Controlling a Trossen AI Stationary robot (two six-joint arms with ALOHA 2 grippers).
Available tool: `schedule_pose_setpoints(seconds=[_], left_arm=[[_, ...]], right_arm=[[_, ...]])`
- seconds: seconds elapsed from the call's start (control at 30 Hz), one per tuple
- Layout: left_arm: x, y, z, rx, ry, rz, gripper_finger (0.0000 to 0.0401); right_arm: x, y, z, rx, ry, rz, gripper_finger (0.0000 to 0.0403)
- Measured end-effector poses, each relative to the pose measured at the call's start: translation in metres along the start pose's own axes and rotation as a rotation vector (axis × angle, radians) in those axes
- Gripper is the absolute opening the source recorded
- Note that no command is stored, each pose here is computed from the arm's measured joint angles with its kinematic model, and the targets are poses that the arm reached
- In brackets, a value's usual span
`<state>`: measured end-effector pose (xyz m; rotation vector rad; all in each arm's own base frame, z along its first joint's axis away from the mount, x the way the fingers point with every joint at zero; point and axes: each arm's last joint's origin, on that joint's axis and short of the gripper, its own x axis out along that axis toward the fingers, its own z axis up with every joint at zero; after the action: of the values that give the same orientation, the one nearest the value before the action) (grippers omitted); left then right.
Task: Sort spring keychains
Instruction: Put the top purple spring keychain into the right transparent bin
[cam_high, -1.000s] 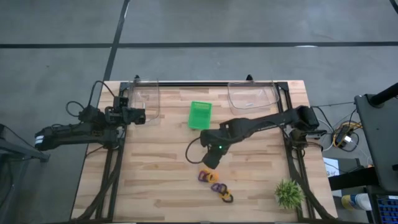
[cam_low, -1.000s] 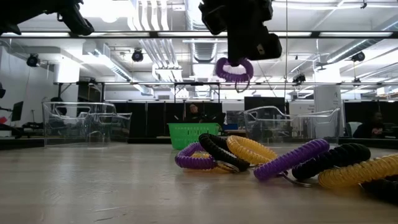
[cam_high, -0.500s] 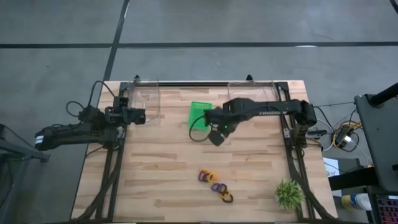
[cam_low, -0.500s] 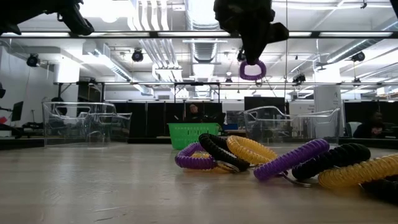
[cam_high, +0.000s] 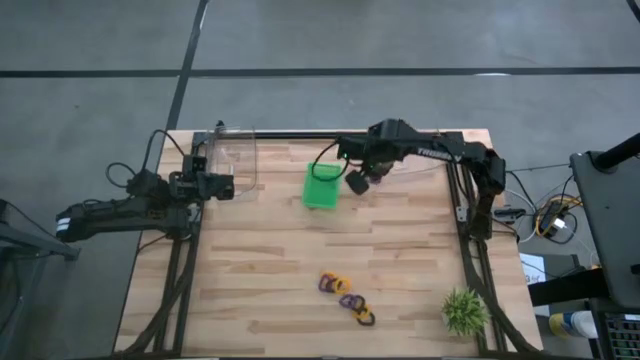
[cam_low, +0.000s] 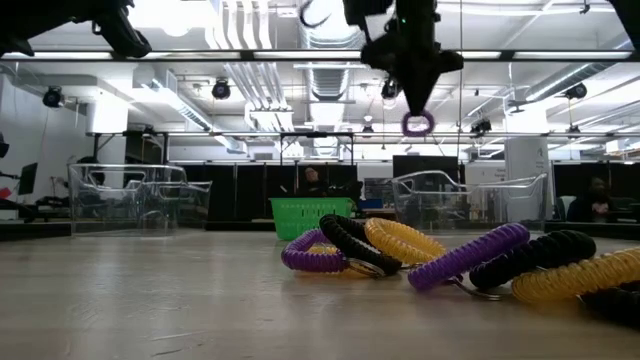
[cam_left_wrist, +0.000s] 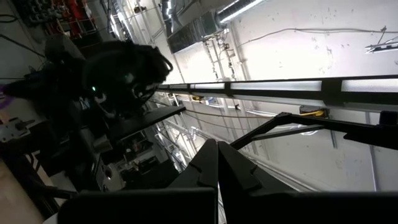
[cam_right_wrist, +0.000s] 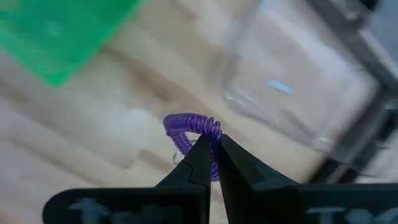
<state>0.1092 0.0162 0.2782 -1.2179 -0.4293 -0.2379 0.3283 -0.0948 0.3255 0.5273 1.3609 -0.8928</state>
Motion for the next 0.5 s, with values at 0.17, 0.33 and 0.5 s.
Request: schedule_pose_setpoints(seconds=[0.17,0.33,0.5], left_arm=[[0.0,0.0,0.0,0.0,0.0,0.0,0.0003],[0.0,0.0,0.0,0.001,0.001,0.001,0.0003],[0.0,0.001,0.0,0.0,0.003,0.01,0.0003]], right_arm=[[0.007,-0.027,0.017,0.013,-0.018,-0.089,0.0012],[0.015,-0.056,0.033,0.044,0.002,-0.114,0.0012],[0.027,-0.085,0.045,0.065,0.025,-0.145,0.0012]])
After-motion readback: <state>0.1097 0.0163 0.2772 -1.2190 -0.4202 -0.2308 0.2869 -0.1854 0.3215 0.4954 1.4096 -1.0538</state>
